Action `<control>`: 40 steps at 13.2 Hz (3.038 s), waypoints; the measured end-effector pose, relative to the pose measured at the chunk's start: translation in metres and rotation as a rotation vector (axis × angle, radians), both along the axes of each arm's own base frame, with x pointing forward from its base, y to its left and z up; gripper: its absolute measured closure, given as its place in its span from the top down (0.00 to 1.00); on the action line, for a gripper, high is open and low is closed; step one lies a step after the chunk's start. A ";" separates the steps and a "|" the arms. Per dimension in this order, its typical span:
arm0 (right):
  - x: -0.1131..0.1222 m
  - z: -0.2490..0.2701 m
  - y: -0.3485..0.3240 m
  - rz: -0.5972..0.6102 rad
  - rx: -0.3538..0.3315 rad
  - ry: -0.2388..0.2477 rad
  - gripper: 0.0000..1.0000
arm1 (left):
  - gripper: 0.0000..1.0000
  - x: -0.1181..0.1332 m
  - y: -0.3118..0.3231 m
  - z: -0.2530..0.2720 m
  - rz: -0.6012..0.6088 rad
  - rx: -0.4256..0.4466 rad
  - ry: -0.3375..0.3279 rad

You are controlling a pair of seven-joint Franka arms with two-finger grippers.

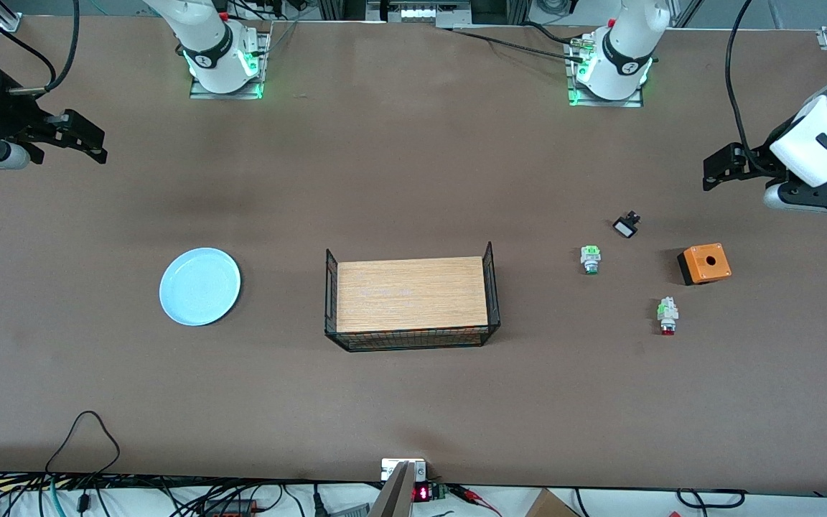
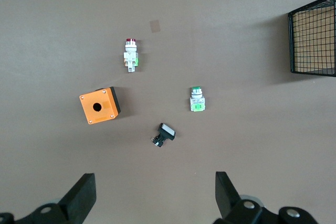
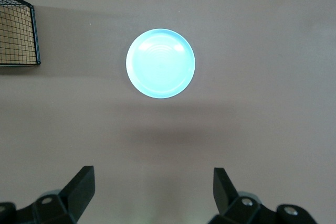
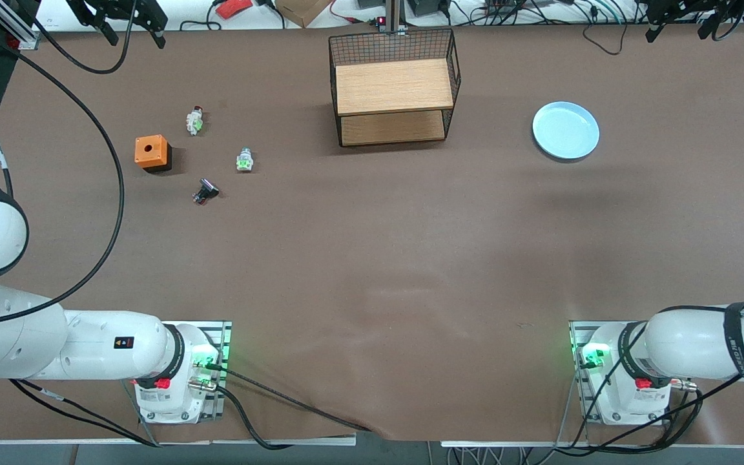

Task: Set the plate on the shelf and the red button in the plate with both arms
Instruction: 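Move the right gripper down over the light blue plate, then grasp the light blue plate rim with the right gripper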

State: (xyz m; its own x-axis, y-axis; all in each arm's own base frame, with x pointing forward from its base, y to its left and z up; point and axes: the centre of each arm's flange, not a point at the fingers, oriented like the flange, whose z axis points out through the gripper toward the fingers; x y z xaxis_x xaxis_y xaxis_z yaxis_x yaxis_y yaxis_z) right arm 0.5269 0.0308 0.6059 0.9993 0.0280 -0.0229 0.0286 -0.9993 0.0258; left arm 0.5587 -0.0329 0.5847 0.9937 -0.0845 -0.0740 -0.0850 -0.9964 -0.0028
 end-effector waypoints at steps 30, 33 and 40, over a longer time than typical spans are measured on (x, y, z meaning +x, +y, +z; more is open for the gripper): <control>-0.011 -0.321 0.018 1.279 -0.062 -0.013 1.00 | 1.00 0.002 0.000 -0.002 0.000 0.000 0.003; -0.006 -0.357 0.014 1.299 -0.060 -0.036 1.00 | 1.00 0.002 0.000 -0.002 0.000 0.000 0.003; -0.005 -0.409 0.001 1.301 -0.055 -0.064 1.00 | 1.00 0.001 0.000 -0.003 0.000 0.000 0.013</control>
State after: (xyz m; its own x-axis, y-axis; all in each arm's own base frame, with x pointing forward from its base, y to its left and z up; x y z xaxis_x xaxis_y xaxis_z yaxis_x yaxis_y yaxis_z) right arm 0.5222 0.0320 0.1969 0.2395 0.9709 -0.0082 0.9659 -0.2375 0.1029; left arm 0.5600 -0.0329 0.5820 0.9926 -0.0845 -0.0869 -0.0850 -0.9964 -0.0020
